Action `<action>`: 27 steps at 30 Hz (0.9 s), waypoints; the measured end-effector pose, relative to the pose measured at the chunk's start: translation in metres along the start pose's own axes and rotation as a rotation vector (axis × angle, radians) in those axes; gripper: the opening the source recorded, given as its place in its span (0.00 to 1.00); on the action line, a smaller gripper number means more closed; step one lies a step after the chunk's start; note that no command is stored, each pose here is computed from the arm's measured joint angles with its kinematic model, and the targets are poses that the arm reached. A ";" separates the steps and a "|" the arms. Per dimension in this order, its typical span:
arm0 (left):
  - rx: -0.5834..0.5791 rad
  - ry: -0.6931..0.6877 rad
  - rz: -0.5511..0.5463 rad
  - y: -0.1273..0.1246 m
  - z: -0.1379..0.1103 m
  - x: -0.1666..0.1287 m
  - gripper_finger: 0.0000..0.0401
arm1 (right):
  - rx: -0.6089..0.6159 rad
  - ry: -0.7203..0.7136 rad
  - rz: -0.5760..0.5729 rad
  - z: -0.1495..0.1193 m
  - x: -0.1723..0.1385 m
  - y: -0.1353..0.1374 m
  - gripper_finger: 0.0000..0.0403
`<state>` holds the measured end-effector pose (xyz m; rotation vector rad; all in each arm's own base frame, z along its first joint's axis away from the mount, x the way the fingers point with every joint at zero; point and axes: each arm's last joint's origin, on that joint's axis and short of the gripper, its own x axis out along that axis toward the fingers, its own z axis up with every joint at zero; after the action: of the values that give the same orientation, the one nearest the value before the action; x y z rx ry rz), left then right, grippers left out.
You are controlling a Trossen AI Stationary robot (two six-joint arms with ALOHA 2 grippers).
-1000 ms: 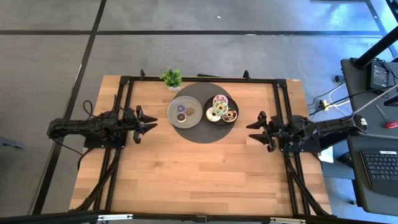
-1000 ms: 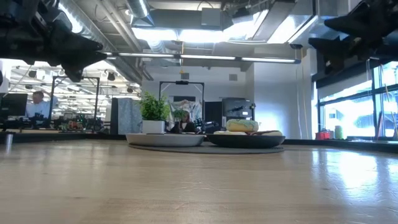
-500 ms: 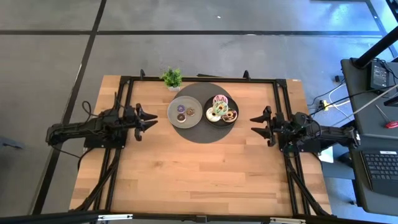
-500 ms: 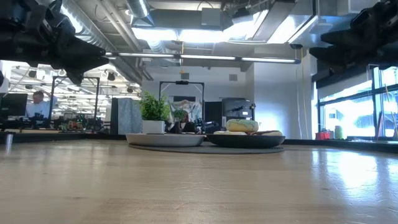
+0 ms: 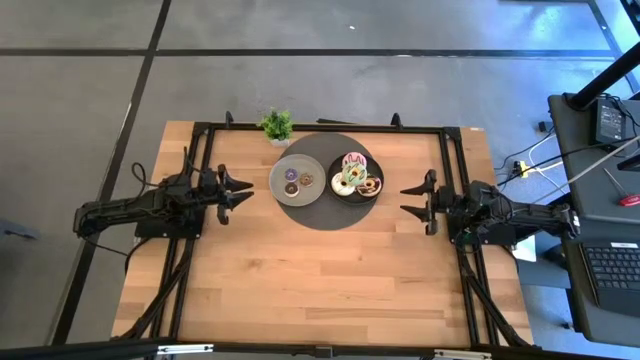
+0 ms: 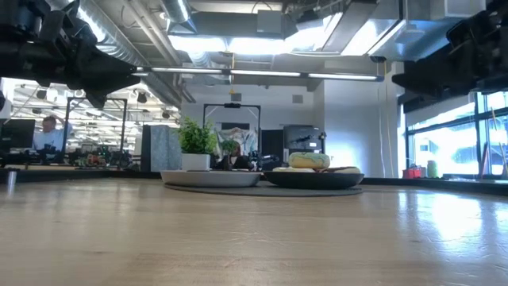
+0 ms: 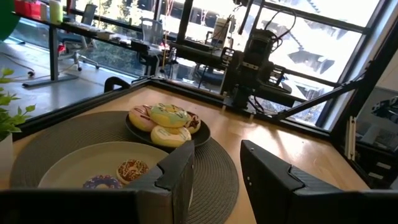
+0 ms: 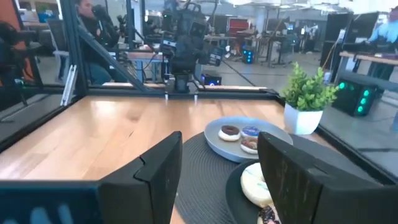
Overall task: Pick & Place donuts
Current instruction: Return to Home Position
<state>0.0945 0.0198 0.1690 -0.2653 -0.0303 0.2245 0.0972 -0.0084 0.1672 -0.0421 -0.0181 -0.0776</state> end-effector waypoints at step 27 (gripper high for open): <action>0.000 0.000 0.002 0.000 0.000 0.000 0.32 | -0.016 -0.001 0.006 0.000 0.000 0.000 0.52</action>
<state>0.0946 0.0199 0.1688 -0.2654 -0.0297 0.2261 0.0972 -0.0083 0.1673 -0.0582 -0.0187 -0.0715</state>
